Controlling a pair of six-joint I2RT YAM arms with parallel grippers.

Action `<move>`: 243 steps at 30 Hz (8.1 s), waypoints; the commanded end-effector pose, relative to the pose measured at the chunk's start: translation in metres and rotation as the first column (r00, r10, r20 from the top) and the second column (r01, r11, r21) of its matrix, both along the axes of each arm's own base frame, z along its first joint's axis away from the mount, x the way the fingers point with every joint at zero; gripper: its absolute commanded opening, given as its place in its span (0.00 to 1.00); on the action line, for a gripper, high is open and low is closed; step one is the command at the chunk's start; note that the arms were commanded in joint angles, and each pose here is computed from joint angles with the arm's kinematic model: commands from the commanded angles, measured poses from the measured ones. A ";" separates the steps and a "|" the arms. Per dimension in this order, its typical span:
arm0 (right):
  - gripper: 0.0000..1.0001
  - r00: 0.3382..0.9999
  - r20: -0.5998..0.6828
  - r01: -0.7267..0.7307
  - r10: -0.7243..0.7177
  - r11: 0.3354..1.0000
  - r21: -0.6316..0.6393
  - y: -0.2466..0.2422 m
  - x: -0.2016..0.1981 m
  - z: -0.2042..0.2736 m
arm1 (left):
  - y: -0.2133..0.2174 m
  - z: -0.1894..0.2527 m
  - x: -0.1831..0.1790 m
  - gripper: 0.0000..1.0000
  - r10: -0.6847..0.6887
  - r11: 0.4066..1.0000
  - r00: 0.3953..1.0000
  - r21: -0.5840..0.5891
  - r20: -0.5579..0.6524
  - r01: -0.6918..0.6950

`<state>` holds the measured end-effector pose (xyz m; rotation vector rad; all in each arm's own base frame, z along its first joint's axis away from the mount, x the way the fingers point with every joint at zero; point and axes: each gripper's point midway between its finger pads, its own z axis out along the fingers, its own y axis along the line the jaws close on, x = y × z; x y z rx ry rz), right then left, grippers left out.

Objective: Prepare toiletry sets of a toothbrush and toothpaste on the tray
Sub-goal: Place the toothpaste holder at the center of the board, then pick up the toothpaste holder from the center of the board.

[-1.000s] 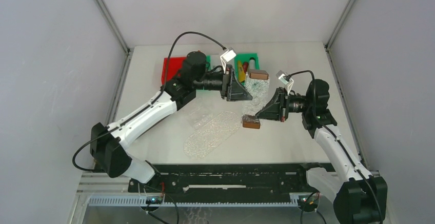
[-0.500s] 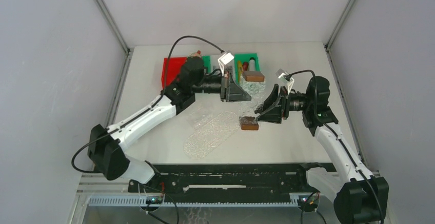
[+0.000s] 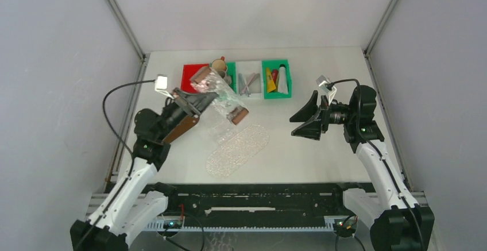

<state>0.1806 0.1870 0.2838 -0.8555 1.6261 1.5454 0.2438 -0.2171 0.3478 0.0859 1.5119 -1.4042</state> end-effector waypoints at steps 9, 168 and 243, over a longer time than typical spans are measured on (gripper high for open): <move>0.86 0.994 0.093 0.066 -0.065 0.998 -0.007 -0.005 0.011 0.013 | 0.162 0.012 0.042 0.00 0.619 0.729 0.779 -0.298 -0.099 -0.617; 0.86 0.989 0.140 0.051 -0.047 0.998 -0.029 -0.002 0.006 0.012 | 0.379 -0.233 0.175 0.58 0.738 0.020 0.674 0.999 -0.038 0.034; 1.00 0.894 0.356 0.332 -0.273 0.936 -0.117 -0.045 -0.020 0.108 | -0.076 -0.007 -0.044 0.00 -0.425 0.360 0.536 0.679 0.730 -0.639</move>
